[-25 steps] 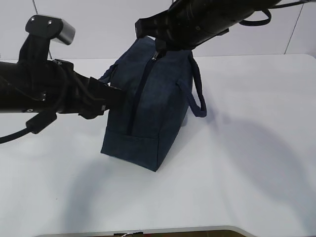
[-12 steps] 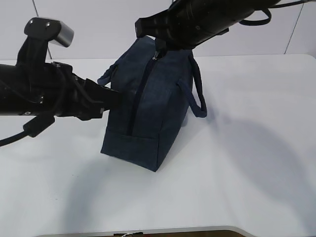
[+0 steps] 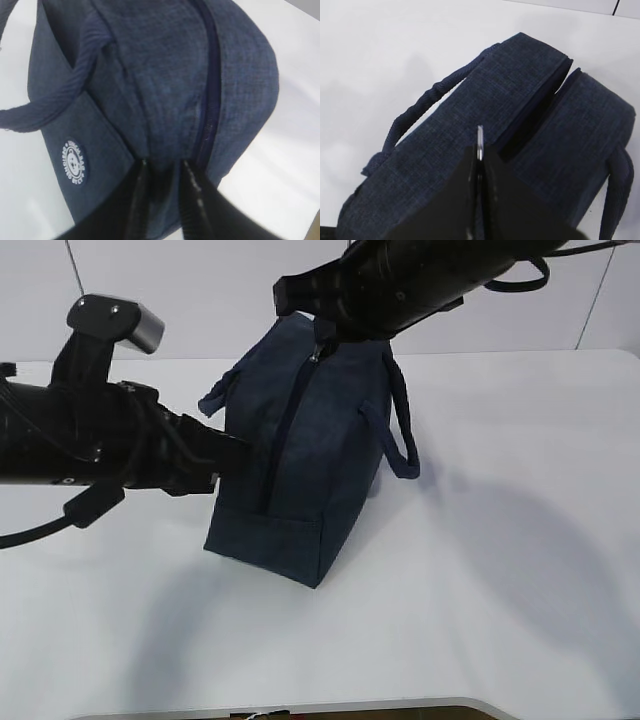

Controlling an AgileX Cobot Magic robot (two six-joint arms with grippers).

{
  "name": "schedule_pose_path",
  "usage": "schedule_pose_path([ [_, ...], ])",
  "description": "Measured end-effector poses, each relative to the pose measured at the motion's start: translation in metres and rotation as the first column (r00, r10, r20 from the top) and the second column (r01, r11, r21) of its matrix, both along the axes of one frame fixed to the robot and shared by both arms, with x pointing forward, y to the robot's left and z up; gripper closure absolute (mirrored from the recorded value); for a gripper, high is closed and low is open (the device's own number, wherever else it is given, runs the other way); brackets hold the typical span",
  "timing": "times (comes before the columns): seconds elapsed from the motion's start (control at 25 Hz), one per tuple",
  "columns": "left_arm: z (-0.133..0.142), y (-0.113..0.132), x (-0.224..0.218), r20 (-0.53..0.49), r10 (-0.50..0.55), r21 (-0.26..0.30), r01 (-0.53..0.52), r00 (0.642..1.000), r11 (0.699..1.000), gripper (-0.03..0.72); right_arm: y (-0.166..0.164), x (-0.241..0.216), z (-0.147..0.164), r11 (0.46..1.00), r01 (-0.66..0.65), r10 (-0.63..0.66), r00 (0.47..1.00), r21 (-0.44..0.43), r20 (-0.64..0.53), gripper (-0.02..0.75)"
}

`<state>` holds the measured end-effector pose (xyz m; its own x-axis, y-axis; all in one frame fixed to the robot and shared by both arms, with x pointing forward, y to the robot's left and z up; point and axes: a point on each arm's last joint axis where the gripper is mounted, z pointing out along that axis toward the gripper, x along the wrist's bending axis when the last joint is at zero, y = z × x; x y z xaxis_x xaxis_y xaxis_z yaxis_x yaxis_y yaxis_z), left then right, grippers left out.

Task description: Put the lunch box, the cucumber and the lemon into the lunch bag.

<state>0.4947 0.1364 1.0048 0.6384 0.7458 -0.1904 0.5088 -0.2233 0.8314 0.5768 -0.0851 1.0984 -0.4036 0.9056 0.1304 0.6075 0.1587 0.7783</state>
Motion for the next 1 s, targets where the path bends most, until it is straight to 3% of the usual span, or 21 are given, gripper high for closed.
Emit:
schedule_pose_path([
  [0.16,-0.001,0.0,0.0,-0.002,0.0,0.001,0.0,1.0,1.0,0.661,0.0,0.0,0.0,1.0,0.0,0.0,1.0,0.001,-0.001,0.733],
  [0.24,-0.001,0.0,0.0,-0.001,-0.001,0.002,0.001,1.0,1.0,0.692,0.0,0.0,0.0,1.0,0.0,0.0,1.0,0.001,-0.001,0.733],
  [1.0,-0.012,0.003,-0.008,-0.022,-0.029,0.045,0.03,0.999,0.999,0.703,-0.008,0.02,0.002,0.999,0.031,-0.03,0.997,-0.017,0.066,0.733],
])
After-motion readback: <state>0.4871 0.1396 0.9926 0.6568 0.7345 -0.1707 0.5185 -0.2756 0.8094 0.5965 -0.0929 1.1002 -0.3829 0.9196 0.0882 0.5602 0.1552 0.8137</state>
